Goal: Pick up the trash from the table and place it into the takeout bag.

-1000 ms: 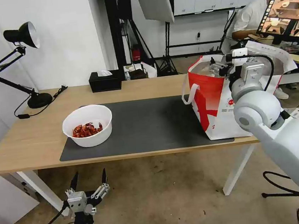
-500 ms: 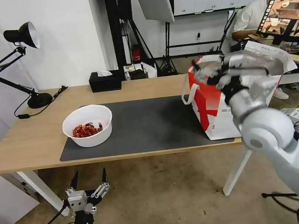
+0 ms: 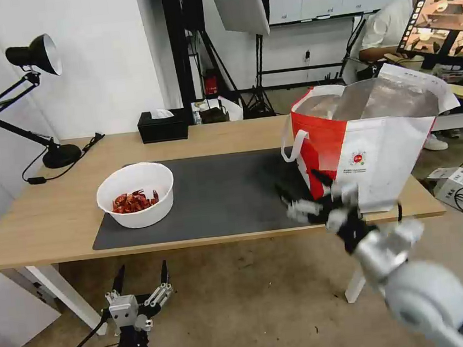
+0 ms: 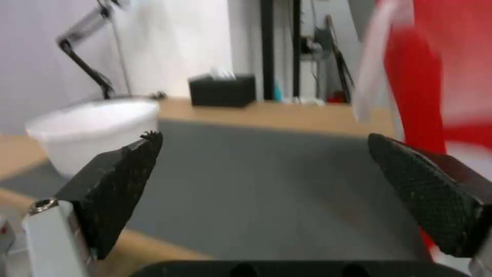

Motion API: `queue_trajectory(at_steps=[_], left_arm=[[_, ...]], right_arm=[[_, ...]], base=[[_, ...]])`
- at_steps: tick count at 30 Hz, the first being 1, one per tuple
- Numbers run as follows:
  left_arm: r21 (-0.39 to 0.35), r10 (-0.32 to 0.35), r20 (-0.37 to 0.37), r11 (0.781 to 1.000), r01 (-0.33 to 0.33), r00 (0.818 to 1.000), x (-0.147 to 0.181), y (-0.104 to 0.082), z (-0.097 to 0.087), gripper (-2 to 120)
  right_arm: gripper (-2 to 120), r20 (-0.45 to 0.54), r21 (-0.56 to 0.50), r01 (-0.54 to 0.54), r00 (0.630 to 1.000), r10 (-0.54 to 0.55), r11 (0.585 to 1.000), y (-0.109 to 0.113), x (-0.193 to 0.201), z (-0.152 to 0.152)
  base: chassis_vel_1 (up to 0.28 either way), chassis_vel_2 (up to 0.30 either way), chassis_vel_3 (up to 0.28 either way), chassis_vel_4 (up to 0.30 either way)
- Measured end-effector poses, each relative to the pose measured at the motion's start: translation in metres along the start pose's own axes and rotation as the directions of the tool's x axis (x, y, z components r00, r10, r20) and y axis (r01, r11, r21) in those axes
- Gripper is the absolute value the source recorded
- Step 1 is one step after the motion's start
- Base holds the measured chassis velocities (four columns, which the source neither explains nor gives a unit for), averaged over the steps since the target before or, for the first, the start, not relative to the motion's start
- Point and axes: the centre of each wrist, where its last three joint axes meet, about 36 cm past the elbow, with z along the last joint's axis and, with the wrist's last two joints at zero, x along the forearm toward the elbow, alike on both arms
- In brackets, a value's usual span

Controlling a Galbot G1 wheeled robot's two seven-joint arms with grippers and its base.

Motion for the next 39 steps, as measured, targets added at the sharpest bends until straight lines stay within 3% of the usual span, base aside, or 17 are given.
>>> queue_trajectory(at_steps=[3, 10, 22, 39], left_arm=[[-0.001, 0.003, -0.002, 1.000, -0.003, 1.000, 0.001, 0.000, 0.001, 100], [-0.004, 0.015, -0.010, 1.000, -0.015, 1.000, 0.004, -0.002, 0.004, 100], [-0.003, 0.023, -0.021, 1.000, -0.023, 1.000, 0.005, -0.003, 0.011, 100], [0.001, 0.024, -0.034, 1.000, -0.024, 0.999, 0.004, -0.005, 0.019, 100]], right_arm=[[100, -0.043, 0.046, -0.058, 0.997, 0.060, 0.997, 0.010, 0.025, 0.043], [100, -0.084, 0.011, -0.120, 0.989, 0.120, 0.993, 0.024, 0.040, 0.092], [100, -0.039, 0.000, -0.133, 0.990, 0.133, 0.991, 0.024, 0.030, 0.093], [100, 0.000, 0.105, -0.138, 0.990, 0.138, 0.985, 0.015, 0.022, 0.097]], base=[[0.000, 0.000, 0.000, 0.000], [0.000, 0.000, 0.000, 0.000], [0.000, 0.000, 0.000, 0.000], [0.000, 0.000, 0.000, 0.000]])
